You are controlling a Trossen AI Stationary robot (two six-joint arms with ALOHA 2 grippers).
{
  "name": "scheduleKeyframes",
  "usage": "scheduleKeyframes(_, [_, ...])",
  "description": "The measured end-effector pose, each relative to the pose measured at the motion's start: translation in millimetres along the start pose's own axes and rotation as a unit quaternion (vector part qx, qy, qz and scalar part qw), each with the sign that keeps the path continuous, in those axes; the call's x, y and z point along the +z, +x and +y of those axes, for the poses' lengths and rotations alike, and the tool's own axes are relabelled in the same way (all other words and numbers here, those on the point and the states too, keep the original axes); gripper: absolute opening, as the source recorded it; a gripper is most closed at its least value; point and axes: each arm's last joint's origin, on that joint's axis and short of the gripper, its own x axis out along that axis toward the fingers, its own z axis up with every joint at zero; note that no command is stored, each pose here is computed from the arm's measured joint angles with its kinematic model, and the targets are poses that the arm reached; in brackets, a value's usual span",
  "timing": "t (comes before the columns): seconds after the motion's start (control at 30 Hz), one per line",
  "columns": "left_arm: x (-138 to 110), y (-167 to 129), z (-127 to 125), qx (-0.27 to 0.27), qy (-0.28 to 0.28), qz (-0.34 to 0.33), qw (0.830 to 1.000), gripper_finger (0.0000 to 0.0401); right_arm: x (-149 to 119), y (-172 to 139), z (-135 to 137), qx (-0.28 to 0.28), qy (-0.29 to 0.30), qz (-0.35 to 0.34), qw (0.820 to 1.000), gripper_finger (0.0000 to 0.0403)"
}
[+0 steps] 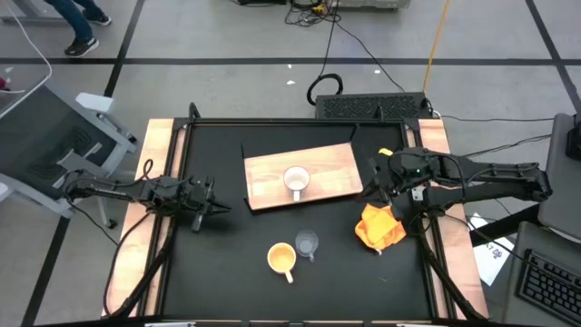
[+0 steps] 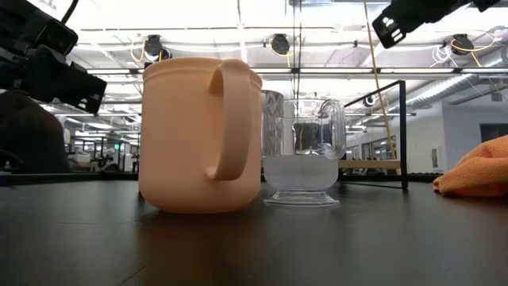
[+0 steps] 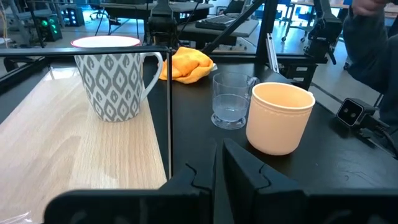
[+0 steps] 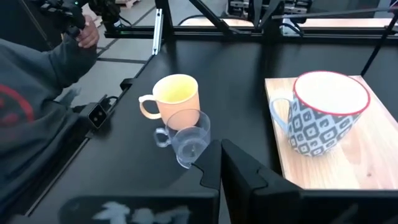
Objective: Stack small to large cups/mugs on shelf
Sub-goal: Put the gray patterned mug on the shelf
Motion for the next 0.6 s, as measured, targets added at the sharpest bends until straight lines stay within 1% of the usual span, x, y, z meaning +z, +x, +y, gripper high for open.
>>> scheduleKeyframes(0.13, [0.0, 0.0, 0.0, 0.000, -0.003, 0.000, 1.000, 0.0031, -8.7, -1.3, 0.9, 0.000, -0.008, -0.011, 1.000, 0.0000])
scheduleKeyframes(0.23, [0.3, 0.0, -0.1, -0.001, -0.021, -0.001, 1.000, 0.0031, -17.7, -0.6, 1.0, -0.001, -0.026, -0.053, 0.998, 0.0000])
scheduleKeyframes(0.3, [1.3, 0.0, -0.2, -0.002, -0.027, -0.007, 1.000, 0.0031, -27.3, 0.5, 0.9, -0.001, -0.024, -0.070, 0.997, 0.0000])
scheduleKeyframes(0.4, [2.5, 0.0, -0.3, -0.004, -0.028, -0.013, 1.000, 0.0031, -43.7, 3.2, 0.5, 0.000, -0.017, -0.074, 0.997, 0.0000])
scheduleKeyframes(0.5, [3.4, -0.1, -0.4, -0.006, -0.027, -0.017, 0.999, 0.0031, -53.9, 6.2, -0.2, 0.001, -0.010, -0.098, 0.995, 0.0000])
scheduleKeyframes(0.6, [3.4, -0.1, -0.4, -0.006, -0.021, -0.017, 1.000, 0.0031, -65.9, 10.7, -0.8, 0.016, -0.009, -0.119, 0.993, 0.0000])
